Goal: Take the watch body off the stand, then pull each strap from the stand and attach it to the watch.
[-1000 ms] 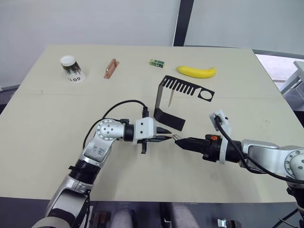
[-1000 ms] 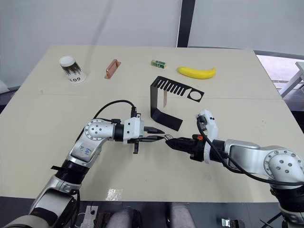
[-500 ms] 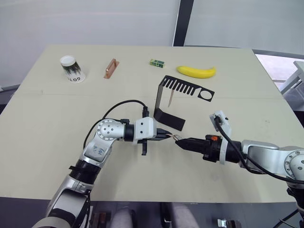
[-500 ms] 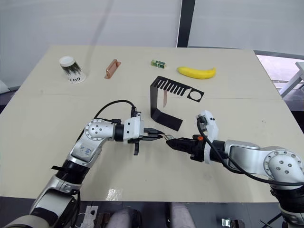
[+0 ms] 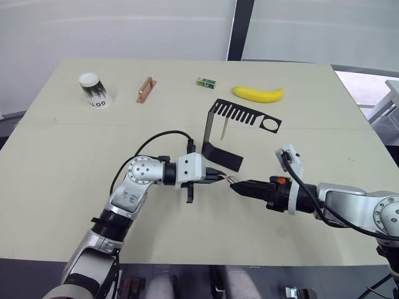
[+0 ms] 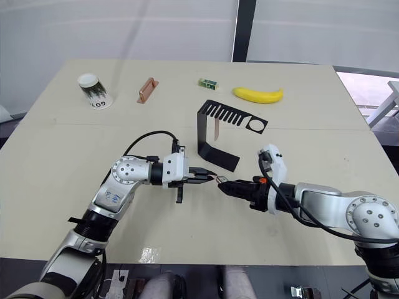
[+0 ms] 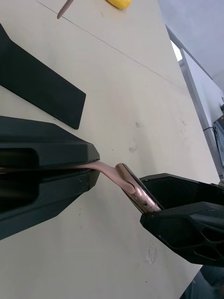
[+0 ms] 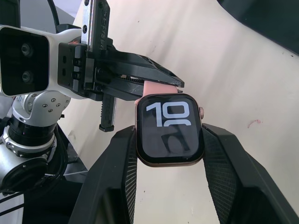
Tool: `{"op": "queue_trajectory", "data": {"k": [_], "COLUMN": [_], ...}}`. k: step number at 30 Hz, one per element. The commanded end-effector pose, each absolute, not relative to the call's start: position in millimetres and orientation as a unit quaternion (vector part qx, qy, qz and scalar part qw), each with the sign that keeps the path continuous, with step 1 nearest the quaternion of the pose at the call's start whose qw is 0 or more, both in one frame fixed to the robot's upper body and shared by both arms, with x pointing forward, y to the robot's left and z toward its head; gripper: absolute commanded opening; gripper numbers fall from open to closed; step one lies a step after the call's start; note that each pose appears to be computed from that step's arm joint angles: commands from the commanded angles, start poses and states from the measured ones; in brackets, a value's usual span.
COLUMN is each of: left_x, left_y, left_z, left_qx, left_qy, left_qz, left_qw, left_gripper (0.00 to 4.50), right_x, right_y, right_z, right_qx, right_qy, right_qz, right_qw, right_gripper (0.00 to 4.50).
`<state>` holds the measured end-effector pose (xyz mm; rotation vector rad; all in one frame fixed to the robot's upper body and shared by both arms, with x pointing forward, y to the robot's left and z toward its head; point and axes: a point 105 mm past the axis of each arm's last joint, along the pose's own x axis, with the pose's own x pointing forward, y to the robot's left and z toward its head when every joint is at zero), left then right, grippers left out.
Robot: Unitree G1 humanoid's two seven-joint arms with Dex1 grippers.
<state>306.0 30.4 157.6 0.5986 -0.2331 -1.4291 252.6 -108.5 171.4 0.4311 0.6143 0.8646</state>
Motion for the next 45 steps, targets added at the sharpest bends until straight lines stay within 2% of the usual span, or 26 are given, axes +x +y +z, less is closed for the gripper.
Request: {"op": "queue_trajectory", "data": {"k": [1, 45], "left_x": [304.4, 301.5], "left_y": [23.5, 15.6], "left_z": [174.0, 170.2], "left_qx": [0.269, 0.267], "left_qy": [-0.138, -0.134], "left_qz": [-0.644, -0.654], "left_qw": [0.703, 0.695], "left_gripper": [0.07, 0.07], "right_x": [250.4, 250.6], "right_y": [-104.3, -99.1], "right_z": [178.2, 180.8], "right_qx": [0.203, 0.195], "right_qy": [0.283, 0.28], "right_qz": [0.422, 0.426], "right_qw": [0.837, 0.838], "right_gripper": [1.52, 1.52]}}
